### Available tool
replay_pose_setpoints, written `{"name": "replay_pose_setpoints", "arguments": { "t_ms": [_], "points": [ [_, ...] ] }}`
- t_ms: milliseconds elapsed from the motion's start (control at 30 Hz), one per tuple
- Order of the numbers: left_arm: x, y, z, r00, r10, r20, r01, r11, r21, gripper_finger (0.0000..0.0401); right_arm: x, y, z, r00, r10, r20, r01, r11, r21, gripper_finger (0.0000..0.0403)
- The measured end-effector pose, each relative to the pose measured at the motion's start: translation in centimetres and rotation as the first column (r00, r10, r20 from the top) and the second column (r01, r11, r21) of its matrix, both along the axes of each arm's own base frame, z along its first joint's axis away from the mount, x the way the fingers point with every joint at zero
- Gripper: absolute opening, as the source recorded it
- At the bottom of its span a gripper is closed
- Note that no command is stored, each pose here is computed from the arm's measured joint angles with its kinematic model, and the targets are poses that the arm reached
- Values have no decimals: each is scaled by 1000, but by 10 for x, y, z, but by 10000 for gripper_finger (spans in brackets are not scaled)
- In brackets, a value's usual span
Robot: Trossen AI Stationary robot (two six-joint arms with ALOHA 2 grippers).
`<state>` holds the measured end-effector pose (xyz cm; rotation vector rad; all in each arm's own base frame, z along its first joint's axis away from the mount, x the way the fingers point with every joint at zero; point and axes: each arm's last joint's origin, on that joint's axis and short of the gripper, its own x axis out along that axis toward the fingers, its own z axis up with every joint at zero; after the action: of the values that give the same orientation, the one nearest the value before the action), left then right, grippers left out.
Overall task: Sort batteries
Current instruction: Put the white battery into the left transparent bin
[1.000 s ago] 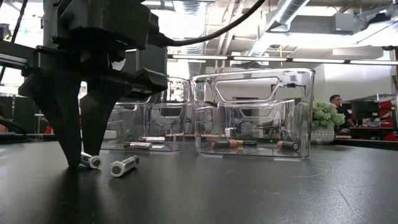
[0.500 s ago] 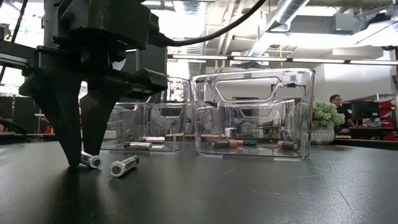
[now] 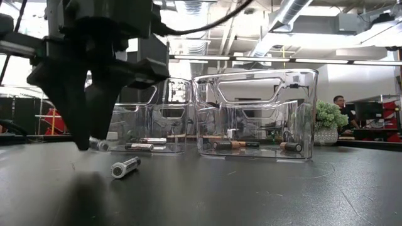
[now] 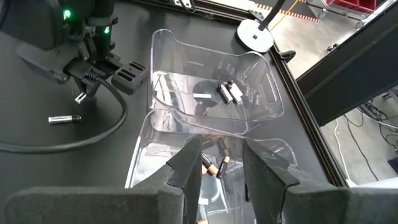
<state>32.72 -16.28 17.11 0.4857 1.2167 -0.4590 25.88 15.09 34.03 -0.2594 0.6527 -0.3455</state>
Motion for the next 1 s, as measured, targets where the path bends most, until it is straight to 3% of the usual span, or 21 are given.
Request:
{"name": "replay_pose_setpoints", "arguments": {
  "t_ms": [233, 467, 800, 1000],
  "points": [
    [-6, 5, 25, 997, 15, 71, -16, 1000, 20, 35, 0, 0, 0, 1000, 0, 0, 0, 1000, 0, 132],
    [-17, 18, 58, 981, 67, 180, -86, 992, 98, 35, 0, 0, 0, 1000, 2, -1, -2, 1000, -2, 132],
    [-21, 62, 98, 926, 192, 324, -243, 962, 124, 35, 0, 0, 0, 1000, 2, -1, -2, 1000, -2, 132],
    [-17, 92, 101, 908, 279, 314, -332, 934, 131, 35, 0, 0, 0, 1000, 2, -1, -2, 1000, -2, 132]
  ]
}}
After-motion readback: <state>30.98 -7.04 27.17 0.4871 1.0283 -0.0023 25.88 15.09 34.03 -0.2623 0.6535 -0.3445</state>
